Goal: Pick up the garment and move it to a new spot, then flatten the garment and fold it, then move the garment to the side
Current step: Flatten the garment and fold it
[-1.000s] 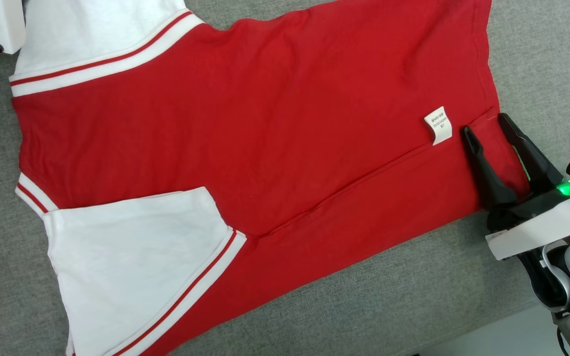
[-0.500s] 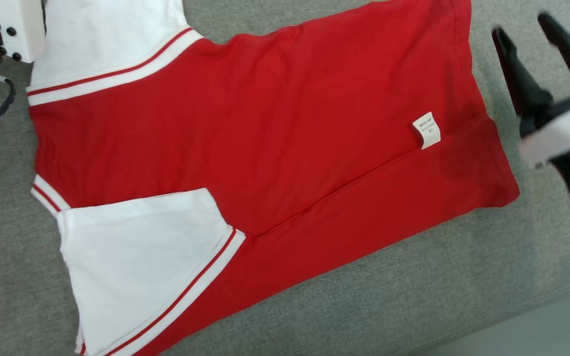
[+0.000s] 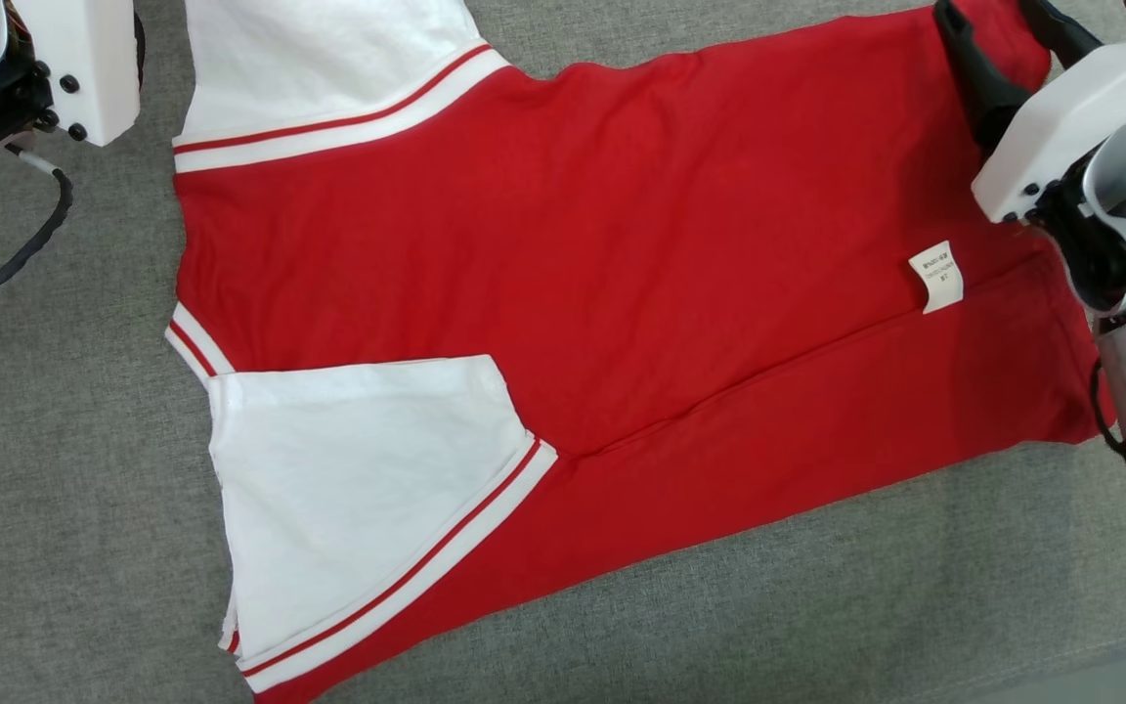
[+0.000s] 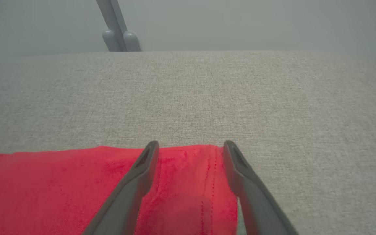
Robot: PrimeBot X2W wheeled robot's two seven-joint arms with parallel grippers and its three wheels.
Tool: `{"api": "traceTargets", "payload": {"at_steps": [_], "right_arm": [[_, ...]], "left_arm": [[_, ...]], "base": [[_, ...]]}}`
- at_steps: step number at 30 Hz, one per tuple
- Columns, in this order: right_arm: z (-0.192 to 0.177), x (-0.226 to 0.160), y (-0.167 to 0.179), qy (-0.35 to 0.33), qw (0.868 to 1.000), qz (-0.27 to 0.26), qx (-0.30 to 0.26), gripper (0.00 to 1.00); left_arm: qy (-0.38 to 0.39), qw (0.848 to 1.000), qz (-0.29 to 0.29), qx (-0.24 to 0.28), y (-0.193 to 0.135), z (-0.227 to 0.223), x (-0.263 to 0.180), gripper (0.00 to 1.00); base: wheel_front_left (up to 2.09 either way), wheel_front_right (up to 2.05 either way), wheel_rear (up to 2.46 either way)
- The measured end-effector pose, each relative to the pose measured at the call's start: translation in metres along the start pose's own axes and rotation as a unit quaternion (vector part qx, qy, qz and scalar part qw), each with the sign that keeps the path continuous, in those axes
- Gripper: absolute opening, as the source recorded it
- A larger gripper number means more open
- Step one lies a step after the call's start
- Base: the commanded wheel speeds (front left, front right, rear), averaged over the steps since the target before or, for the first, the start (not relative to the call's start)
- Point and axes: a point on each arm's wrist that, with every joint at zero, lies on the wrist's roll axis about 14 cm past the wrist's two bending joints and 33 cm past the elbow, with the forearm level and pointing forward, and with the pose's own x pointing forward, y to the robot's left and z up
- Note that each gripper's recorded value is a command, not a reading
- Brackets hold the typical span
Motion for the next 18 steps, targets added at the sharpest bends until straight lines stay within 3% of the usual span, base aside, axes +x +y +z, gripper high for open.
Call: {"api": "traceTargets", "payload": {"at_steps": [8, 9, 14, 18], "right_arm": [[-0.007, 0.003, -0.017, 0.089, 0.996, -0.029, -0.013, 1.0], [-0.008, 0.003, -0.02, 0.1, 0.994, -0.033, -0.016, 0.89], [-0.006, 0.003, -0.023, 0.134, 0.99, -0.039, -0.012, 0.94], [-0.006, 0.005, -0.018, 0.164, 0.986, -0.032, 0.005, 0.72]], "left_arm": [[0.007, 1.0, 0.002, 0.002, 0.001, -0.005, -0.003, 0.0], [0.008, 1.0, 0.002, 0.002, 0.0, -0.006, -0.003, 0.0], [0.009, 1.0, 0.0, 0.004, -0.002, -0.006, -0.003, 0.0], [0.01, 1.0, 0.0, 0.005, -0.002, -0.008, -0.003, 0.0]], "base": [[0.0, 0.0, 0.0], [0.0, 0.0, 0.0], [0.0, 0.0, 0.0], [0.0, 0.0, 0.0]]}}
